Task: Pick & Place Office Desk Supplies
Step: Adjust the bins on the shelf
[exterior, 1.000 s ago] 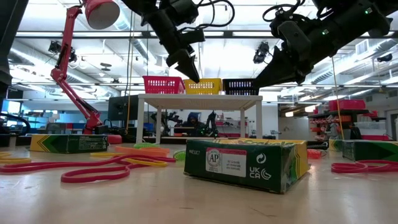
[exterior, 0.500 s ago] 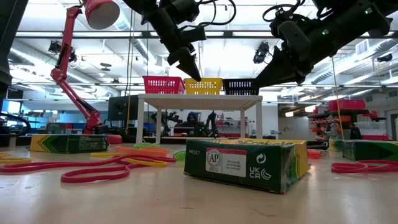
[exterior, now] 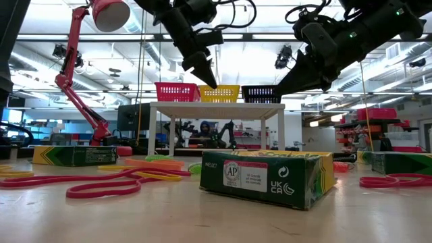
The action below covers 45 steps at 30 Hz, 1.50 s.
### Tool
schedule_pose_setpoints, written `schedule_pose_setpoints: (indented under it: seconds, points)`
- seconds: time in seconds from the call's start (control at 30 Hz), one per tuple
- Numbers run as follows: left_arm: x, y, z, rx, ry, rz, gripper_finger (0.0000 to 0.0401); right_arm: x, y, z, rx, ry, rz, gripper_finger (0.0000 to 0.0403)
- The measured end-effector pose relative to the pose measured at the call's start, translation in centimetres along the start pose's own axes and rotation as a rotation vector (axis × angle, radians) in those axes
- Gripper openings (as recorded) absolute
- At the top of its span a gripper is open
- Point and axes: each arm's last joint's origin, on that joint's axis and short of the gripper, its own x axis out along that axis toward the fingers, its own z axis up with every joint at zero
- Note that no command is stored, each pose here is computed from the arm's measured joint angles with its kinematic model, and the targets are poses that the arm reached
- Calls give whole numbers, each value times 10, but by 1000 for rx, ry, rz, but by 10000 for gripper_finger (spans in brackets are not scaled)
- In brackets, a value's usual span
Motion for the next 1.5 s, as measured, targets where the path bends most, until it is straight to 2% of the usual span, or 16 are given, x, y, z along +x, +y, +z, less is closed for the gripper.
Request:
schedule_pose_setpoints:
  seconds: [0.5,0.6,0.73,0.87,0.97,1.07,1.23,1.37,1.5]
  points:
    - [-3,-5,3,37,2,13,108,0,1,0,9,2,14,14]
    - [-15,-5,8,69,-10,79,114,0,1,0,11,0,16,14]
    - [-44,-3,14,83,-90,93,114,0,1,1,27,-3,17,14]
    - [-73,0,13,-46,-212,-13,107,0,-1,3,50,-14,16,14]
    - [-86,-2,10,-135,-334,-121,85,-2,-7,9,101,-29,17,13]
    - [-83,-14,3,-175,-446,-188,53,-12,-22,21,165,-69,-18,5]
    - [-69,-47,-18,-202,-615,-189,8,-30,-66,41,270,-151,-181,6]
    - [-65,-76,-36,-234,-796,-202,9,-34,-113,45,330,-125,-350,4]
    - [-63,-98,-58,-304,-944,-214,13,-31,-160,44,428,-103,-456,3]
